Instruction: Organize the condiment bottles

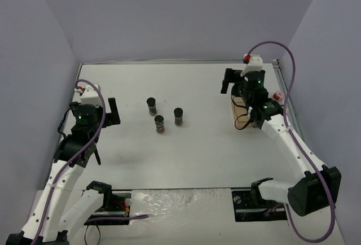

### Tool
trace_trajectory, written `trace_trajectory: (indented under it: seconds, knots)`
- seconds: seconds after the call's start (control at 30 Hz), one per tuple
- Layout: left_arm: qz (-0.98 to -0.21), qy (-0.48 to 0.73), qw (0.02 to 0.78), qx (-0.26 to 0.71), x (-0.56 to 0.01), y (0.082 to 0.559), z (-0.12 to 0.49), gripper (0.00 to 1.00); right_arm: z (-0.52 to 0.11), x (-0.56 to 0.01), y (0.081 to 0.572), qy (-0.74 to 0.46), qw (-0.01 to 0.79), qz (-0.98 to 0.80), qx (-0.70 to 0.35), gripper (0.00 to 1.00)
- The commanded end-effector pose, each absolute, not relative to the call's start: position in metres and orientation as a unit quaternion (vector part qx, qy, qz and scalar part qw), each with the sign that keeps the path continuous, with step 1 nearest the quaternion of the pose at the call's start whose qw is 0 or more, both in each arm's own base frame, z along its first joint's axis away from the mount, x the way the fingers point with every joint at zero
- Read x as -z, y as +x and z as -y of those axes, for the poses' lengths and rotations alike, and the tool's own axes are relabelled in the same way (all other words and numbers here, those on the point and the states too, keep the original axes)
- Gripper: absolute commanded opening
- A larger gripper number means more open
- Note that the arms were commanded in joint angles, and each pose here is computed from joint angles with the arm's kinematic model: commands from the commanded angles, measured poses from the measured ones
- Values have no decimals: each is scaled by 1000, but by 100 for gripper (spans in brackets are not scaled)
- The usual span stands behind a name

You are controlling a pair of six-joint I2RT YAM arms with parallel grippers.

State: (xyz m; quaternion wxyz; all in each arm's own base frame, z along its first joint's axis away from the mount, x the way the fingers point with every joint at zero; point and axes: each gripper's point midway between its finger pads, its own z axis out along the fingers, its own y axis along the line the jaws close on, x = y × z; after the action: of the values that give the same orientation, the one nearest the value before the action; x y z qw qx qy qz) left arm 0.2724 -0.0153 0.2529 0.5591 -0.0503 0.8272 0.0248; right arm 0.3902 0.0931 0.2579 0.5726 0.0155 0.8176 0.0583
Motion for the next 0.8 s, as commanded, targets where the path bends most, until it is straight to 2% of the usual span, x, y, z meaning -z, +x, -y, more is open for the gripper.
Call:
trace_trajectory:
  seconds: [0.0,0.13,0.33,0.67,0.77]
  knots:
    - [-804,-60,592,-11,-280,280,17,97,-188,-253,392,-153,552,-808,-134,97]
    - [-805,-59,591,-10,-279,281,18,97,-255,-230,381,-236,516,-806,-171,97]
    - [-804,-60,591,-11,-280,280,17,97,-301,-193,380,-288,476,-811,-180,95]
    - [-804,-59,592,-11,-280,280,17,97,-328,-133,380,-316,422,-832,-174,85]
    - [-804,-59,592,-11,-280,280,17,97,-330,-122,381,-319,413,-836,-170,76]
